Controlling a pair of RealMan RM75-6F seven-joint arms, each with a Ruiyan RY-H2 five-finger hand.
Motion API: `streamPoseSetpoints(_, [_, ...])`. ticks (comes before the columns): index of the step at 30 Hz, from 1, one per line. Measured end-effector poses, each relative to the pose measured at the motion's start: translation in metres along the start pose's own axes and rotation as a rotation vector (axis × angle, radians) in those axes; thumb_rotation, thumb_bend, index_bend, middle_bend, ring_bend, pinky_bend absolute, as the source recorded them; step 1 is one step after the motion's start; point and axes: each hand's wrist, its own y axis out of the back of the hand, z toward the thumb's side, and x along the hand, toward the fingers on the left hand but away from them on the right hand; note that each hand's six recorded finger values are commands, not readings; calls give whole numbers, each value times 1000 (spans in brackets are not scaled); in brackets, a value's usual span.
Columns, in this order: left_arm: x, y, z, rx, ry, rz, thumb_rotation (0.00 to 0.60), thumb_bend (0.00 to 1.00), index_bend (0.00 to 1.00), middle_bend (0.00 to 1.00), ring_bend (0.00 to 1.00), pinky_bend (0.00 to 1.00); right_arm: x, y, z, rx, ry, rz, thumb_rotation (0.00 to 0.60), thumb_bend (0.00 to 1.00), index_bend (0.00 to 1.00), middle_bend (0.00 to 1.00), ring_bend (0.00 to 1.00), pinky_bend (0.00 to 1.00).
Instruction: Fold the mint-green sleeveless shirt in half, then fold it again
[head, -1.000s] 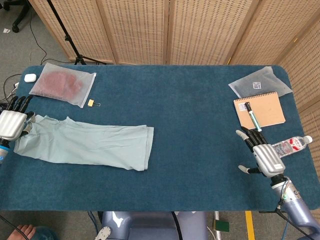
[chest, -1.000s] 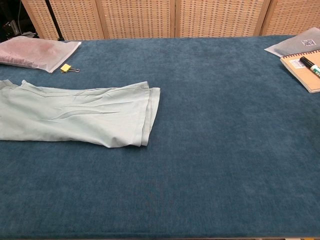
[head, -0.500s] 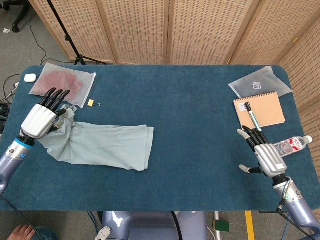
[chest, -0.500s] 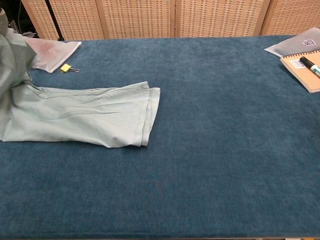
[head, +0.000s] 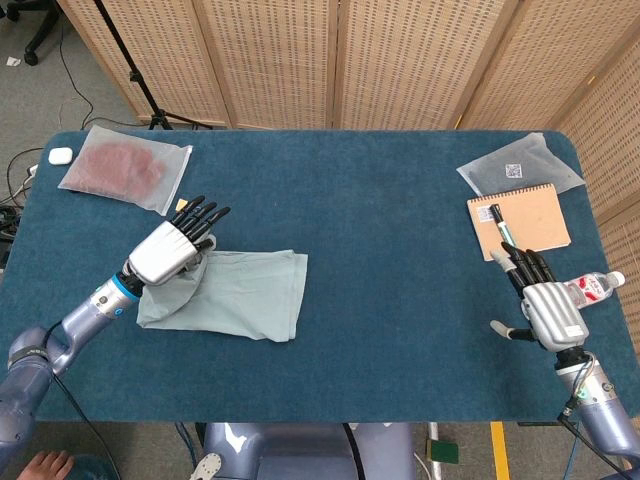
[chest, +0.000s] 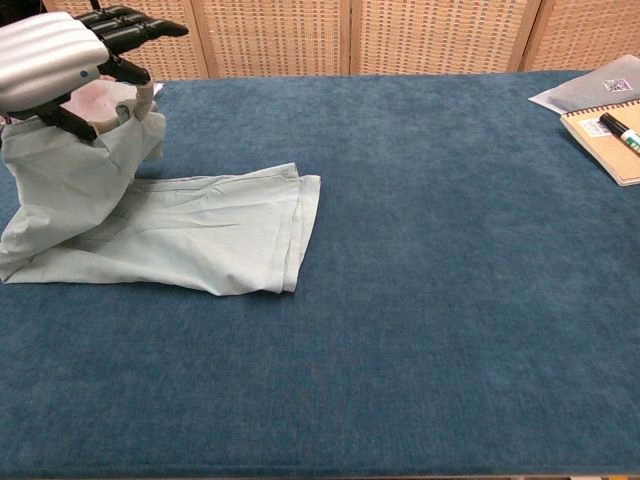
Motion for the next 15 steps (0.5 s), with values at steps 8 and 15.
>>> streamPoseSetpoints(8, [18, -13, 26, 28, -58, -33, 600, 517, 786, 0, 0, 0, 0, -1, 1, 12, 4, -4, 600, 0, 0, 0, 0, 1])
streamPoseSetpoints(15, [32, -24, 41, 58, -79, -66, 600, 517, 786, 0, 0, 0, 1, 0, 2, 13, 6, -12, 600, 0, 0, 0, 0, 1])
